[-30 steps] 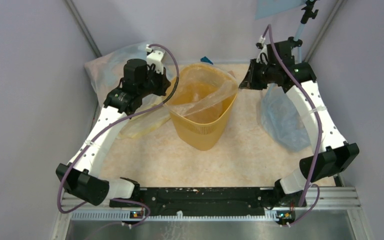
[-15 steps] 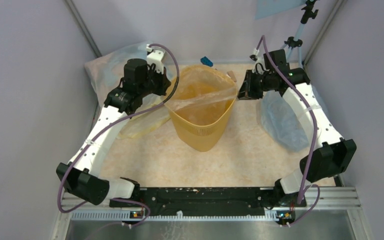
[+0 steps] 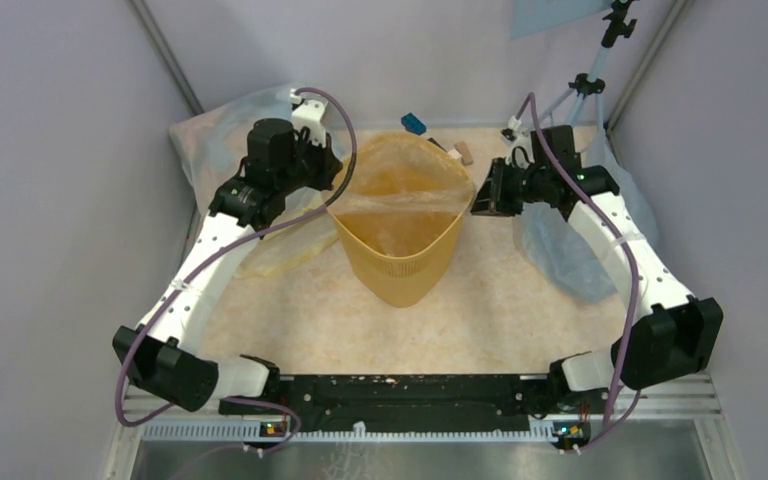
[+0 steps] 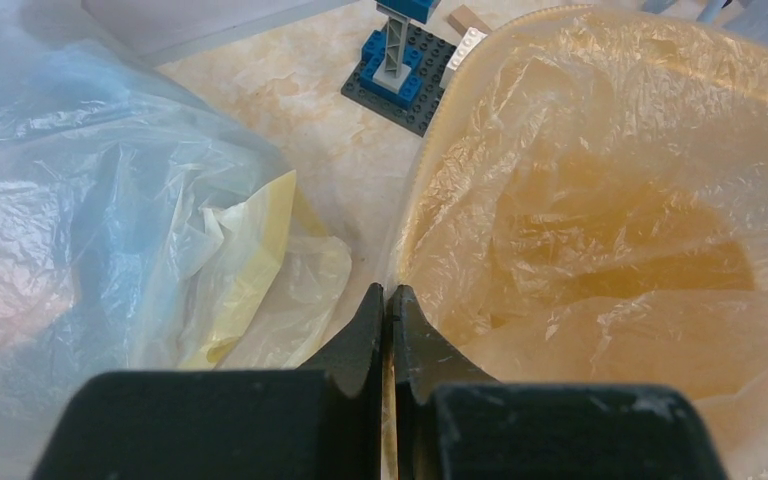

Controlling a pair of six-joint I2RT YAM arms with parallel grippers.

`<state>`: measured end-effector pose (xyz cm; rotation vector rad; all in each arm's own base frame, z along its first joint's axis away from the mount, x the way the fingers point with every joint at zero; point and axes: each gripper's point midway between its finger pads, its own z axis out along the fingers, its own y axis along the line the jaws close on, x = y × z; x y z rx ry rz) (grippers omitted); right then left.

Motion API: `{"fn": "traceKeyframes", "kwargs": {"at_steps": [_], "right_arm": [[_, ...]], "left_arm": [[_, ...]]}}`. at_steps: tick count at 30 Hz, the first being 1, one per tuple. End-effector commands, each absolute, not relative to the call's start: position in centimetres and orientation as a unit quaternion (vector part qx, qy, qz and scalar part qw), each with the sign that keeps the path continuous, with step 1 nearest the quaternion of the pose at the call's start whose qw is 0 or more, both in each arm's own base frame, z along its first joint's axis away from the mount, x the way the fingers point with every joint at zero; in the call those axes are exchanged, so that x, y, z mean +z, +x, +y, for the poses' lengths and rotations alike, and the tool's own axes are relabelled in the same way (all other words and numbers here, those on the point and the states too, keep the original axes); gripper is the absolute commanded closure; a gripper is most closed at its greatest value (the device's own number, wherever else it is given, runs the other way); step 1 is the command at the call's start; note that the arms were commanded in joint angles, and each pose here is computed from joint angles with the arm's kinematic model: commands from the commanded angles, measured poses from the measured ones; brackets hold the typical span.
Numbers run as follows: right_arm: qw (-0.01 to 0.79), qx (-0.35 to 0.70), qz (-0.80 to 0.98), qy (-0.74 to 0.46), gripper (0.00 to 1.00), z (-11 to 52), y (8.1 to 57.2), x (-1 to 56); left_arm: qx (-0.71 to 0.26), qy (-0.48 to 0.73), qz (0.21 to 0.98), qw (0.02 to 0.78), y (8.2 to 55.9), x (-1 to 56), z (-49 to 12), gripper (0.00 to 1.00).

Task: Put the trash bags into the trash bin
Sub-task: Place the trash bag in the trash bin.

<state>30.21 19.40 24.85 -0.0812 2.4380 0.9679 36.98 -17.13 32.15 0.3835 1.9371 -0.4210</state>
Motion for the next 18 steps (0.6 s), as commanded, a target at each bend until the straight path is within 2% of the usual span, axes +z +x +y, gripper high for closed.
{"fn": "traceKeyframes", "kwargs": {"at_steps": [1, 3, 9, 14, 18], "right_arm": [[0.259, 0.392, 0.882, -0.038, 0.93, 20.4, 29.6, 25.7], [0.267, 0.392, 0.88, -0.039, 0.91, 20.3, 29.6, 26.1], [0.3, 0.391, 0.869, -0.046, 0.8, 20.0, 29.4, 28.3], [0.313, 0.389, 0.865, -0.047, 0.78, 19.8, 29.3, 29.0], [0.309, 0.391, 0.865, -0.047, 0.78, 19.8, 29.2, 28.9]], "left_arm": [[-0.189, 0.133, 0.811, 0.538, 37.2, 32.3, -17.0, 1.0], [-0.195, 0.131, 0.808, 0.541, 37.2, 32.6, -17.2, 0.98], [-0.213, 0.13, 0.792, 0.557, 37.6, 35.6, -17.6, 0.73], [-0.221, 0.126, 0.774, 0.58, 37.4, 39.1, -17.1, 0.47], [-0.239, 0.117, 0.757, 0.597, 36.7, 41.7, -15.9, 0.36]]}}
